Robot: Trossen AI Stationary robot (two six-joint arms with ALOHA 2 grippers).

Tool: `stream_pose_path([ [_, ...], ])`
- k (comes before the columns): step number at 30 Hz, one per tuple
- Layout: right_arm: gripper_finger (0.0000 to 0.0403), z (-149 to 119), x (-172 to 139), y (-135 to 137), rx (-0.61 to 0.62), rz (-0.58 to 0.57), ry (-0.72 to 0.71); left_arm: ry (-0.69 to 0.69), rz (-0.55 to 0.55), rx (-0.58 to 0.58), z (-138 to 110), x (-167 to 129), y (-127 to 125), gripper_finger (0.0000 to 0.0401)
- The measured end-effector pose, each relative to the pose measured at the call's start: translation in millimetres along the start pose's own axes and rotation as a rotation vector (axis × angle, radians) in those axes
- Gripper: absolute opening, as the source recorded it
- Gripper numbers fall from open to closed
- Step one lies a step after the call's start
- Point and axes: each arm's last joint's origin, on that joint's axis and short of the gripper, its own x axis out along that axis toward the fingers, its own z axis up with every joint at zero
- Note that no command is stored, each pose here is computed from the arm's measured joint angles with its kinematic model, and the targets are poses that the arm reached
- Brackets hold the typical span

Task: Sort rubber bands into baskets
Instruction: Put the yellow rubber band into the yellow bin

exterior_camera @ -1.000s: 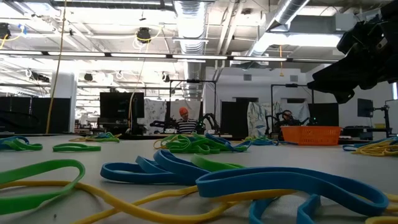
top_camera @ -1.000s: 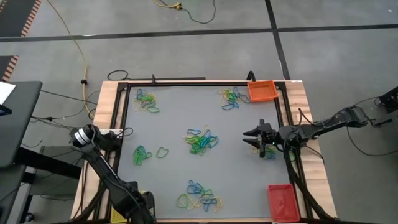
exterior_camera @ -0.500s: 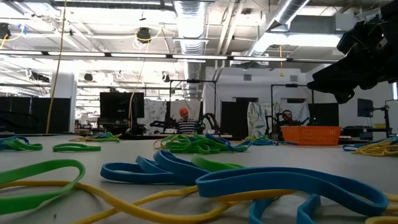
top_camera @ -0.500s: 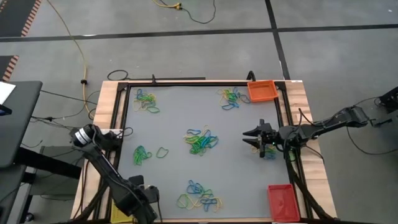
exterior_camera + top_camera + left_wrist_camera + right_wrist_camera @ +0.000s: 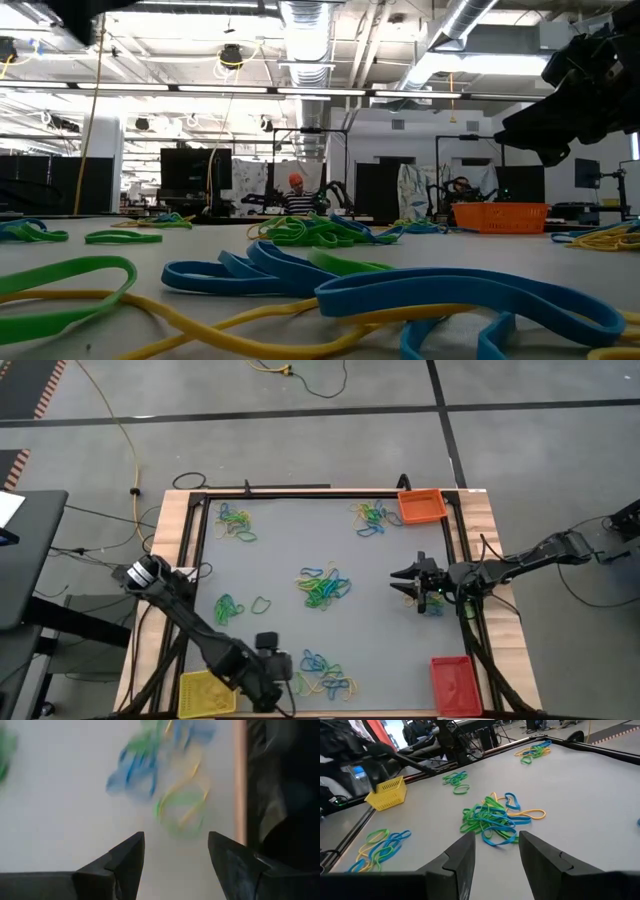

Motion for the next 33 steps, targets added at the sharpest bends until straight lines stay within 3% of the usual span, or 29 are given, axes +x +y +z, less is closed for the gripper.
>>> stream_pose_path([
  [4, 0.0179, -0.1, 0.0, 0.0, -0.001, 0.000, 0.001, -0.103, -0.047, 0.063, 11.5, 12.6, 6.6, 0.0197],
  [18, 0.0179, -1.6, 0.0, -0.7, -0.010, -0.008, 0.017, -0.256, -0.100, 0.275, 2.2, 51.9, 7.9, 0.0163],
  [23, 0.0179, -1.7, 0.0, -0.7, -0.010, -0.008, 0.017, -0.130, -0.071, 0.342, -5.7, 87.9, 2.7, 0.0163],
  [33, 0.0179, -1.7, 0.0, -0.8, -0.010, -0.010, 0.017, -0.137, -0.052, 0.373, 1.8, 93.4, 0.5, 0.0163],
])
